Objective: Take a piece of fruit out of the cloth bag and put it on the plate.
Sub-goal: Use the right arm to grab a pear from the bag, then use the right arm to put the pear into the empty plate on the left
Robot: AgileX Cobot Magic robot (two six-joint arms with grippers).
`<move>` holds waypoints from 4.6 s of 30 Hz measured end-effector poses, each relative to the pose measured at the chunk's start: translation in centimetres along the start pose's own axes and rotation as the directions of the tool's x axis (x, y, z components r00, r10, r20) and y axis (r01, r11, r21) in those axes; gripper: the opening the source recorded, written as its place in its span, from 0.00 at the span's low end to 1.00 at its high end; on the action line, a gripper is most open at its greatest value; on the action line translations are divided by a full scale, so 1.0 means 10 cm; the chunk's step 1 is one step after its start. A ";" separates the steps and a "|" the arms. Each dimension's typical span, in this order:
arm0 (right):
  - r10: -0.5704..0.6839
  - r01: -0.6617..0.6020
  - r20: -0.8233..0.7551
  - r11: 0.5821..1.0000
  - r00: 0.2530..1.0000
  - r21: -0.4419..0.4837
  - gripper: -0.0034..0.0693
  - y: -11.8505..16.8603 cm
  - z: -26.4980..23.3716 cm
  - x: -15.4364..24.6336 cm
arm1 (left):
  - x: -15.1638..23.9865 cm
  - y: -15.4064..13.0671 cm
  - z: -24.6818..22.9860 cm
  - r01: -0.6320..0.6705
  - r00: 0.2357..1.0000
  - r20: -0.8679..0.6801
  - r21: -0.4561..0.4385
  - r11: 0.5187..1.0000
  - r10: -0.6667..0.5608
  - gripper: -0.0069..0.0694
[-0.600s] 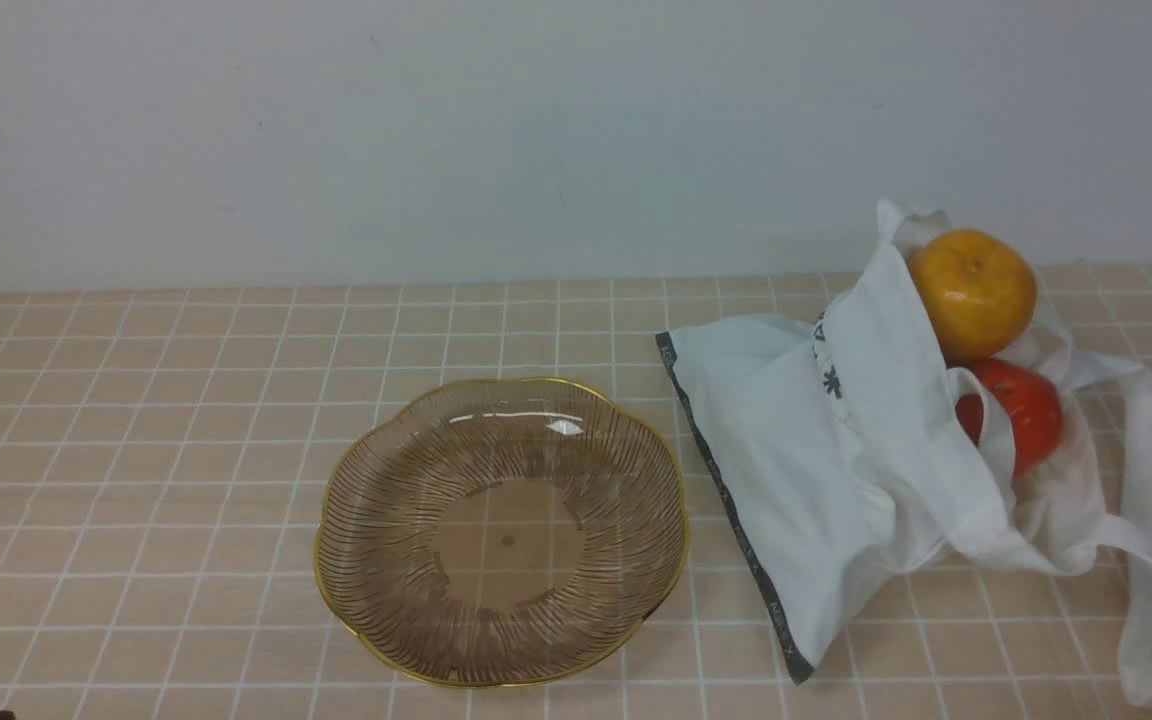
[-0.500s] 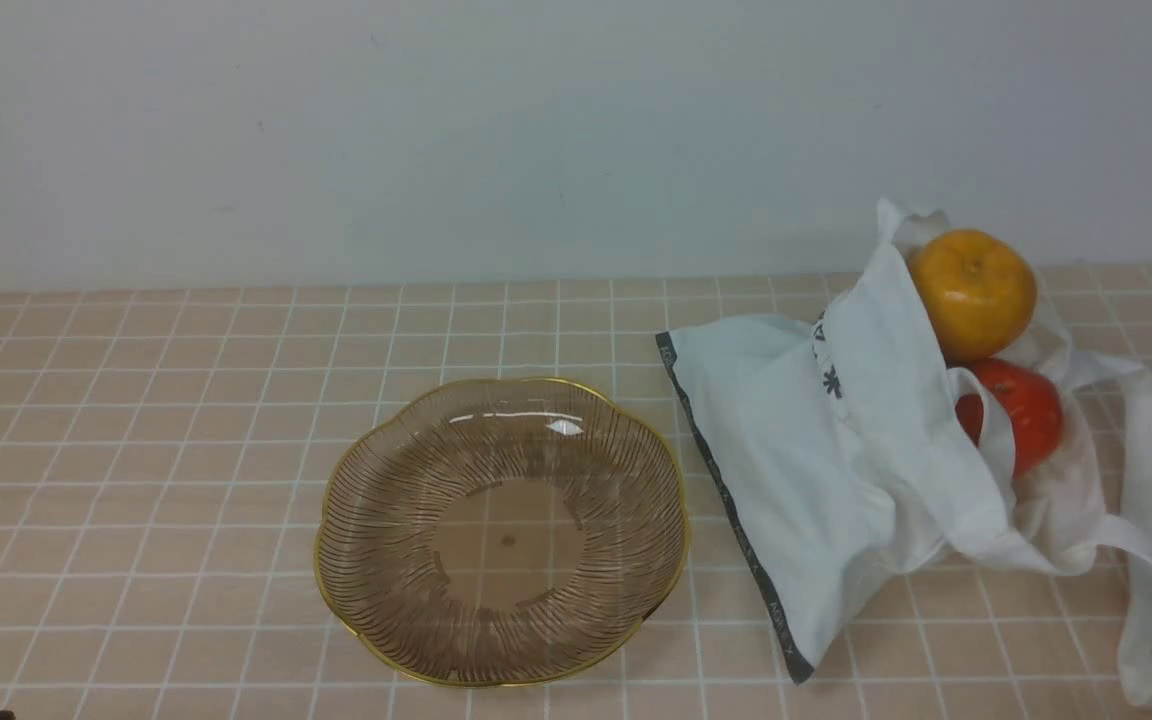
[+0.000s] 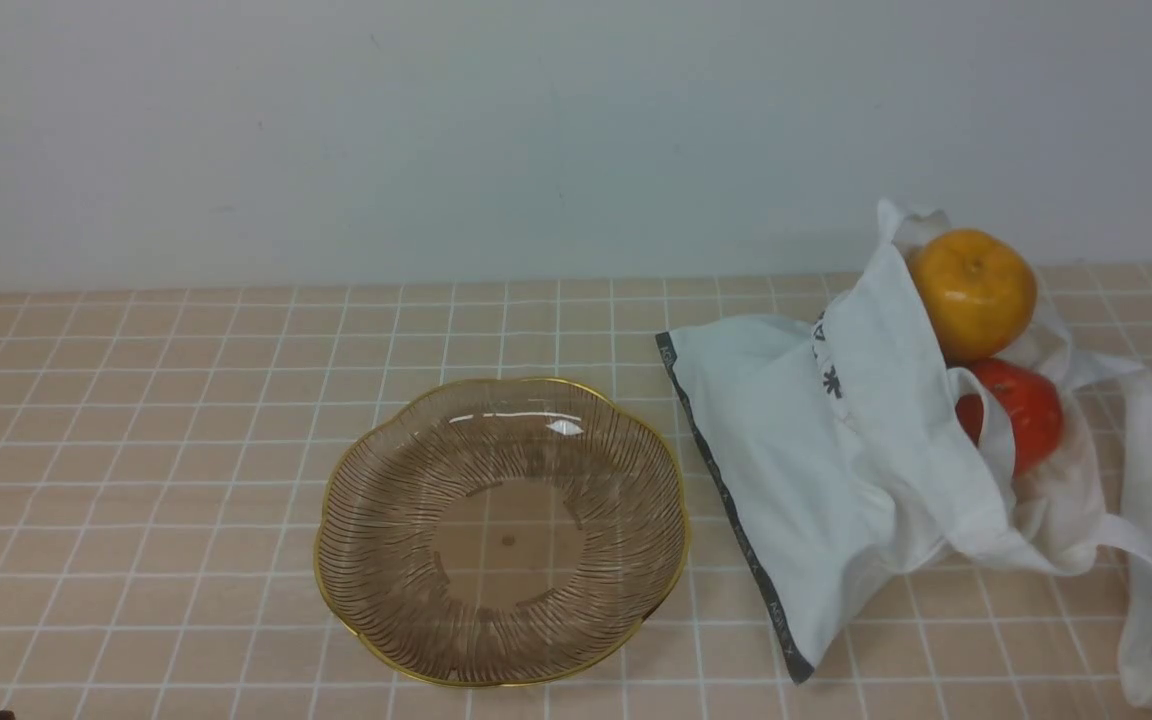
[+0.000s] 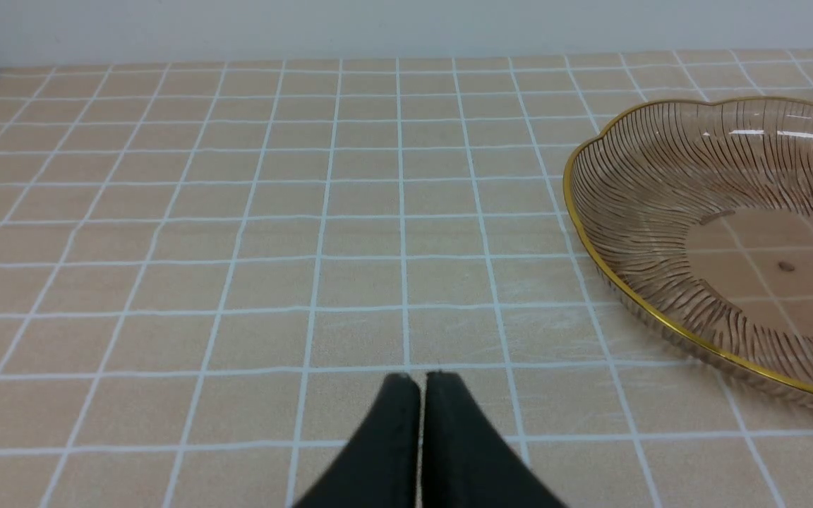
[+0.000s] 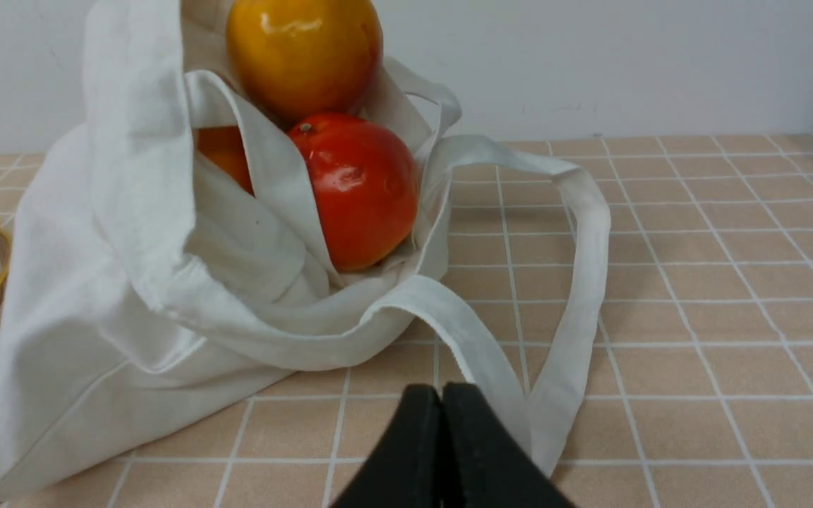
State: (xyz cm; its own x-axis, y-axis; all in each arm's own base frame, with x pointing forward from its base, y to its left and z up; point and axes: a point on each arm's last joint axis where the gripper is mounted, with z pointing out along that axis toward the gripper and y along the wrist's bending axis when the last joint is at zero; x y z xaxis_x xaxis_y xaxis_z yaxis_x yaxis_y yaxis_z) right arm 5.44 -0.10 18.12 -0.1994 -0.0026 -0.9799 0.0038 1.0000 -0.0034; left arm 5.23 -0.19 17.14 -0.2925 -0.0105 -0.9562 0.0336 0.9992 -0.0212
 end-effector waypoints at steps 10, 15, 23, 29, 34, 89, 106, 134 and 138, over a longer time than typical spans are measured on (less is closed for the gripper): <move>0.000 0.000 0.000 1.000 1.000 0.000 0.02 0.00 0.00 0.00 | 0.00 0.00 0.00 0.000 1.000 0.000 0.000 1.000 0.000 0.08; 0.054 -0.054 0.017 0.998 0.998 -0.011 0.02 0.01 0.00 -0.01 | 0.00 0.00 0.00 0.000 1.000 0.000 0.000 1.000 0.000 0.08; 0.571 -0.547 0.198 0.821 0.797 -0.166 0.02 0.02 -0.02 -0.22 | 0.00 0.00 0.00 0.000 1.000 0.000 0.000 1.000 0.000 0.08; 0.622 -0.593 0.234 0.783 0.747 -0.187 0.02 0.00 -0.04 -0.25 | 0.00 0.00 0.00 0.000 1.000 0.000 0.000 1.000 0.000 0.08; 0.629 -0.589 0.304 0.777 0.715 -0.222 0.02 -0.02 -0.08 -0.38 | 0.00 0.00 0.00 0.000 1.000 0.000 0.001 1.000 0.000 0.08; 0.127 -0.254 -0.687 0.963 0.715 -0.086 0.84 0.35 3.17 -1.46 | 0.00 0.00 0.00 -0.001 1.000 0.000 0.002 1.000 0.001 0.08; 0.060 -0.166 -0.584 0.978 0.809 -0.128 0.76 0.30 2.69 -2.03 | 0.00 0.00 0.00 -0.001 1.000 0.000 0.002 1.000 0.001 0.08; -0.294 -0.090 -0.411 0.710 0.863 -0.698 0.76 2.70 2.34 -1.46 | 0.00 0.00 0.00 -0.001 1.000 0.000 0.002 1.000 0.001 0.08; -0.293 -0.119 -0.473 0.737 0.831 -0.666 0.80 2.84 2.53 -1.07 | 0.00 0.00 0.00 -0.001 1.000 0.000 0.002 1.000 0.001 0.08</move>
State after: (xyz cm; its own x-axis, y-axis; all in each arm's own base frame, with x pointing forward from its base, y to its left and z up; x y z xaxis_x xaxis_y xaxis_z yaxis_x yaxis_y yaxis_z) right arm 32.52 28.18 23.48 -0.6303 -0.2932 -0.7189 -0.6257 0.7400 0.2467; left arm 5.23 -0.20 17.14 -0.2925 -0.0099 -0.9562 0.0355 0.9991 -0.0212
